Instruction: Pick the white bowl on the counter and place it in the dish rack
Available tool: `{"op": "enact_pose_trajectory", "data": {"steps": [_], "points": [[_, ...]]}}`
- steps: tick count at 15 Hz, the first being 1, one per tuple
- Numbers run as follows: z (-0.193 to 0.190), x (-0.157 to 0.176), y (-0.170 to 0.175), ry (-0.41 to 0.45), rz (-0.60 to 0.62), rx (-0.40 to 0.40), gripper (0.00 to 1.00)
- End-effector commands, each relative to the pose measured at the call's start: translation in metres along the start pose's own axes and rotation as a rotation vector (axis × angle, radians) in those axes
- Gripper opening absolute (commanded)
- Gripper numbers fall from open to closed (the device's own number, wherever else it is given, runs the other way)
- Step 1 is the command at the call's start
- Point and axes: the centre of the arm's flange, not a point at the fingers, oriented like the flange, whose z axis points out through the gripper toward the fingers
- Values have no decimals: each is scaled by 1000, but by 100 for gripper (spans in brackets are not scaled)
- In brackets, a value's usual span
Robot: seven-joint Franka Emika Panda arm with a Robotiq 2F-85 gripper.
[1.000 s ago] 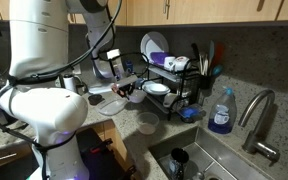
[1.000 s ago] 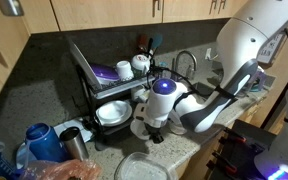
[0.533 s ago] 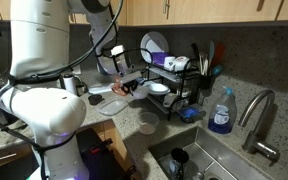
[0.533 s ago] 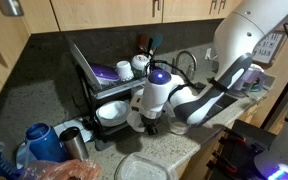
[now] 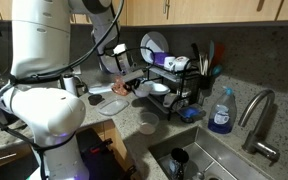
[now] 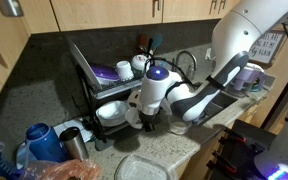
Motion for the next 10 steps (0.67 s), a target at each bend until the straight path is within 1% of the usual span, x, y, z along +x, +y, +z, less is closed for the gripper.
{"op": "enact_pose_trajectory", "data": {"steps": [1,6,7,10], "points": [[2,0,-1,-2,-1,3,11],[4,0,-2,-4,-2,6,11],[3,1,-2,-1,-4,3,3],[2,7,2,14,-18,-33,3]]}}
